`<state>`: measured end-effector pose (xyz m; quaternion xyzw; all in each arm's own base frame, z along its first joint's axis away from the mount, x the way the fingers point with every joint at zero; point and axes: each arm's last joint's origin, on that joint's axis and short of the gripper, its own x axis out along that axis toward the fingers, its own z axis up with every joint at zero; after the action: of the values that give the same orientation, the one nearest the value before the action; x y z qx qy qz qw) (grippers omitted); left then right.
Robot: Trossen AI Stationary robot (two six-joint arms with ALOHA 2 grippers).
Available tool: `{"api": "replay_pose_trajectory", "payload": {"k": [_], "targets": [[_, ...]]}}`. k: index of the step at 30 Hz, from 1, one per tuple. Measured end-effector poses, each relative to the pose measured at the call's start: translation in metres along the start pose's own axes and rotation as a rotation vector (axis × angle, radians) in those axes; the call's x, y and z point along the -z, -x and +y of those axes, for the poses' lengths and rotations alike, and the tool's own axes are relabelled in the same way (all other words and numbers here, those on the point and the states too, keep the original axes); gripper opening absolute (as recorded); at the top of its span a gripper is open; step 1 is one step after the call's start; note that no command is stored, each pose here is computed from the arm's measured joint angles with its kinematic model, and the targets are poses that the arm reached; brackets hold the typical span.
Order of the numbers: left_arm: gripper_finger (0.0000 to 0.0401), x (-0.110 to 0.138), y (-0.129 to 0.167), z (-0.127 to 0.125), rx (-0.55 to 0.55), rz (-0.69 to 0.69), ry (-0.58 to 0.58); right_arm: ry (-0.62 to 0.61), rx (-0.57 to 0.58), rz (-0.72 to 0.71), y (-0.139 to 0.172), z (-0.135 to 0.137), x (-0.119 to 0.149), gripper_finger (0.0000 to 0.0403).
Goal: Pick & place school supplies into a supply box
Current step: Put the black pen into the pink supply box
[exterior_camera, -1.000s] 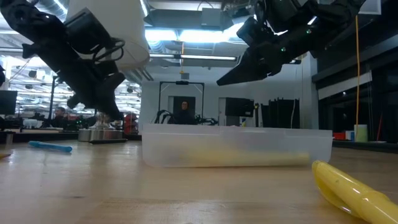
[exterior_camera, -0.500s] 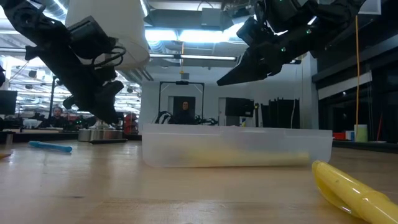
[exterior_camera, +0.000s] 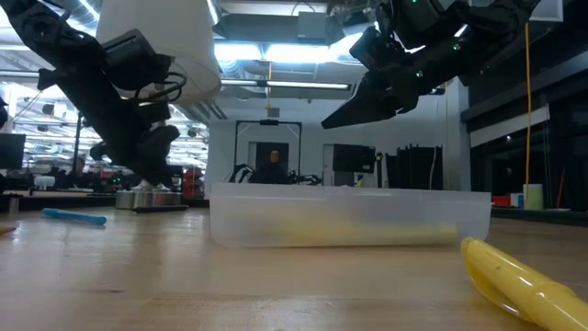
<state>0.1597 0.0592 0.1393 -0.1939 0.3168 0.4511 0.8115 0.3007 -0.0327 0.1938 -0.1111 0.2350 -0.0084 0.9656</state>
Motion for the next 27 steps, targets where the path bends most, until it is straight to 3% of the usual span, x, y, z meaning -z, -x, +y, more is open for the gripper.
{"api": "replay_pose_trajectory", "payload": {"k": [13,19,27], "targets": [[0.0177,0.006,-0.015,0.003,-0.049,0.077,0.024,0.001,0.005,-0.017,0.0,0.0,-0.002,0.0009],[0.0177,0.004,-0.027,0.013,-0.024,0.164,0.049,-0.019,0.014,-0.046,0.0,-0.001,-0.004,0.0029],[0.0176,0.001,-0.033,0.022,-0.002,0.206,0.056,-0.027,0.036,-0.052,0.0,-0.008,-0.004,0.0015]]}}
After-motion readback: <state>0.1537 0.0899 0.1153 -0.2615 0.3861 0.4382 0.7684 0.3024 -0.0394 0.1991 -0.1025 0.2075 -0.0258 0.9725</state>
